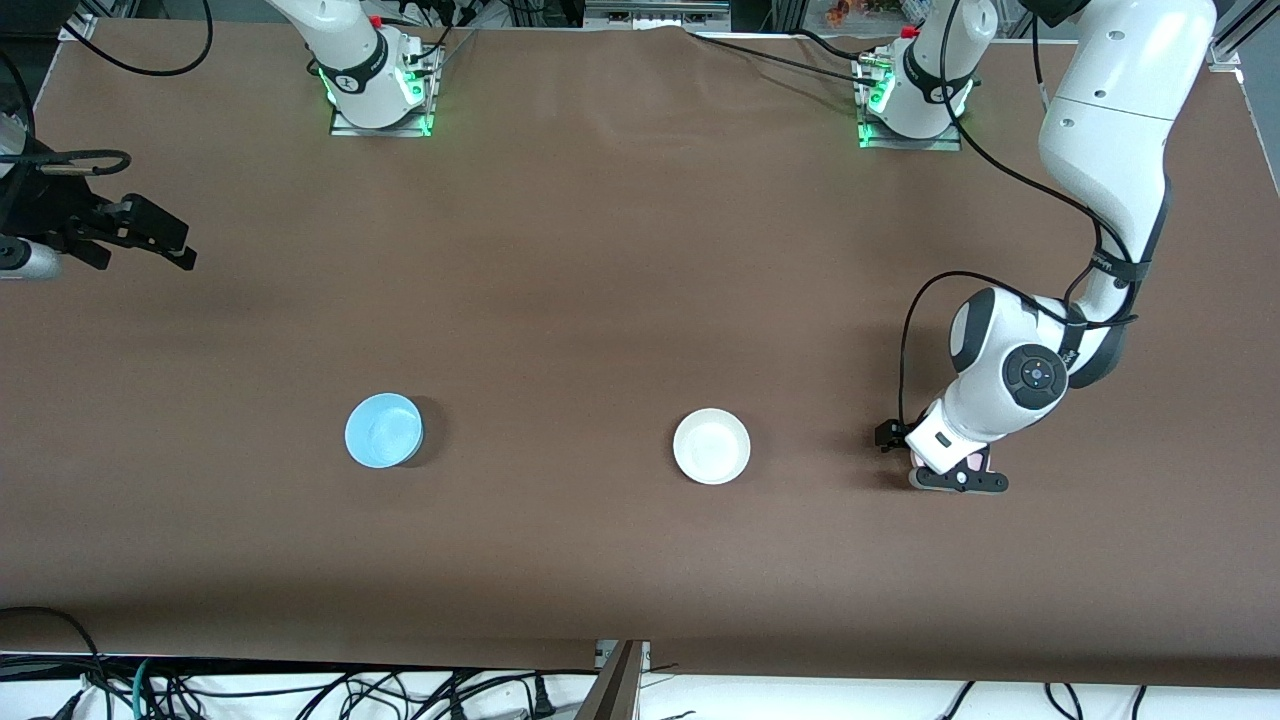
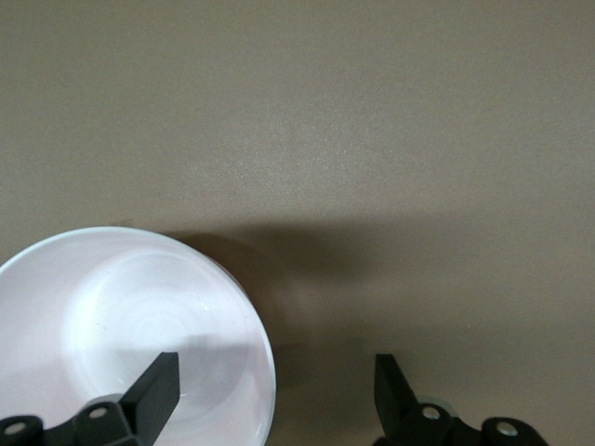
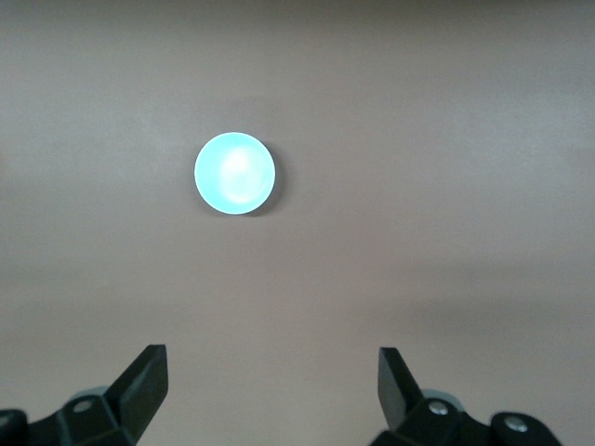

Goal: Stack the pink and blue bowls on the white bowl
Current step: 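Close the left gripper on the pink bowl rim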

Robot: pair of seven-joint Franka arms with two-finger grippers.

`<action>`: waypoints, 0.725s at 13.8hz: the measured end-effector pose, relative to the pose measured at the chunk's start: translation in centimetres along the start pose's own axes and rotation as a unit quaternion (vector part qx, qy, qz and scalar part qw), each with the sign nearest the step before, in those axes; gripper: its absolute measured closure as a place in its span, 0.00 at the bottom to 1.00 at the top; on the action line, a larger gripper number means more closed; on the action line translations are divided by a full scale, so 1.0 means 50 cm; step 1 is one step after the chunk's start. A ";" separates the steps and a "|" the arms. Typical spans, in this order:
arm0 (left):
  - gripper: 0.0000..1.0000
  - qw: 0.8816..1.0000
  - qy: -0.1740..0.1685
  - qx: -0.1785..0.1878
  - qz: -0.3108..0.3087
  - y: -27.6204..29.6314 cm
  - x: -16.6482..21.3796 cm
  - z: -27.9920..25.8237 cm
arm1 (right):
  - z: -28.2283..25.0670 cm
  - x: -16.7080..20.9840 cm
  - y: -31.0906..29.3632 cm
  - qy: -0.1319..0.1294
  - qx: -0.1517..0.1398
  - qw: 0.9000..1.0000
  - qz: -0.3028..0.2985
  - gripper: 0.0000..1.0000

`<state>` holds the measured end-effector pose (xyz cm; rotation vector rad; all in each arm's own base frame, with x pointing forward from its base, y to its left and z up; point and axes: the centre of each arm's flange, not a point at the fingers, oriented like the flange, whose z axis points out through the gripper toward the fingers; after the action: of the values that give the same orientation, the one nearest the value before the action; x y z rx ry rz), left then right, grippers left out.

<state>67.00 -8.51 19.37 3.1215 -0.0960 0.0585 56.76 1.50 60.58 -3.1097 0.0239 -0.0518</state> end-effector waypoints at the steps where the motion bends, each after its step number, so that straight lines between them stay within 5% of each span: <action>1: 0.08 1.000 0.000 0.000 0.000 -0.001 -0.001 0.001 | 0.000 0.000 0.000 0.000 0.000 1.000 0.000 0.00; 10: 0.32 1.000 0.000 0.000 0.000 -0.001 -0.001 0.001 | 0.000 0.000 0.000 0.000 0.000 1.000 0.000 0.00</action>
<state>66.95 -8.46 19.30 3.1215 -0.0950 0.0579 56.76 1.50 60.58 -3.1097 0.0239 -0.0517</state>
